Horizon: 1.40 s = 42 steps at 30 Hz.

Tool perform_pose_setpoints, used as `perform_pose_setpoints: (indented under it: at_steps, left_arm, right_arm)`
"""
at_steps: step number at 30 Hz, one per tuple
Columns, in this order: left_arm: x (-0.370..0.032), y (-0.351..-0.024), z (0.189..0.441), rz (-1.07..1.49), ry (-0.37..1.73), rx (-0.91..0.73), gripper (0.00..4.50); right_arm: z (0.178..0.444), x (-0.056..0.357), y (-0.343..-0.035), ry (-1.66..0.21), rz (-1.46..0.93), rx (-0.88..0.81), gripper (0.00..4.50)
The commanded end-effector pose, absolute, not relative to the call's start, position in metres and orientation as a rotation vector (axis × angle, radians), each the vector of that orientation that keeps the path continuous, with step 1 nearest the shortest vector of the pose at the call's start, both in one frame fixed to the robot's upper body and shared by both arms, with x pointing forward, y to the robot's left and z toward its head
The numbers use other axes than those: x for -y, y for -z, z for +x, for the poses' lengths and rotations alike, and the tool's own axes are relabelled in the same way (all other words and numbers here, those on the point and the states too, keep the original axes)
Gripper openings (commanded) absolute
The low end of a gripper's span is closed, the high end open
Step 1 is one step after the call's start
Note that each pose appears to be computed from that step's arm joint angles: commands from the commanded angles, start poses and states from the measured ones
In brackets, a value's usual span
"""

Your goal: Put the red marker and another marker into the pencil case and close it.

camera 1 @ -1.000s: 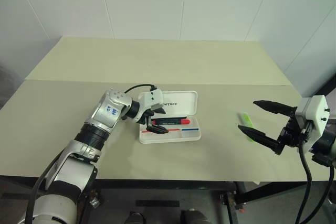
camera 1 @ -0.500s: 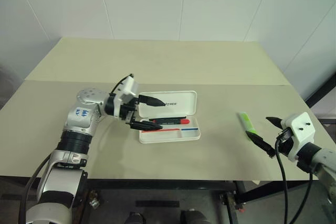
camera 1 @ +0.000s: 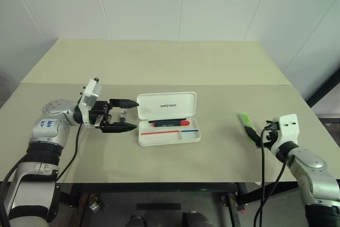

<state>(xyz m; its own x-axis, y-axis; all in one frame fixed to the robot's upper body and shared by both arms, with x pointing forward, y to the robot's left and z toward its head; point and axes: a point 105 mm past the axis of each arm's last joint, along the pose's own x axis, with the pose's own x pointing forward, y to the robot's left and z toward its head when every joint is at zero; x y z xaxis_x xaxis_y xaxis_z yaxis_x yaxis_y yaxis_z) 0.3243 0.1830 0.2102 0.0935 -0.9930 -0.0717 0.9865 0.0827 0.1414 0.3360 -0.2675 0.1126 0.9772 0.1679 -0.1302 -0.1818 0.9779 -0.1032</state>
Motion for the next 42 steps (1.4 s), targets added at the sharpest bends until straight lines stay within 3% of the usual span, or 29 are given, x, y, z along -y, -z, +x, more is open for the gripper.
perform_pose_setpoints:
  at_steps: [1, 15, 19, 25, 27, 36, 42]
  left_arm:
    - [-0.188, -0.219, 0.311, 0.189, 1.579, 0.093, 4.46]
    - [-0.186, -0.23, 0.304, 0.138, 1.607, 0.165, 4.46]
    - [-0.189, -0.23, 0.303, 0.141, 1.598, 0.155, 4.5]
    - [-0.19, -0.232, 0.303, 0.136, 1.592, 0.175, 4.5]
    - [-0.189, -0.234, 0.303, 0.127, 1.594, 0.188, 4.5]
    - [-0.191, -0.226, 0.301, 0.088, 1.597, 0.149, 4.5]
    - [-0.202, -0.209, 0.304, 0.116, 1.546, 0.074, 4.5]
  right_arm:
    - [0.341, 0.26, -0.117, -0.194, -0.103, -0.088, 4.5]
    - [0.357, 0.265, -0.098, -0.105, -0.032, -0.189, 4.5]
    - [0.352, 0.269, -0.092, -0.086, -0.019, -0.24, 3.61]
    - [0.35, 0.271, -0.107, -0.1, -0.038, -0.19, 1.57]
    - [0.35, 0.272, -0.116, -0.105, -0.053, -0.16, 1.12]
    - [0.344, 0.24, -0.192, -0.325, -0.275, 0.039, 1.12]
    - [0.335, 0.186, -0.218, -0.608, -0.359, 0.011, 1.12]
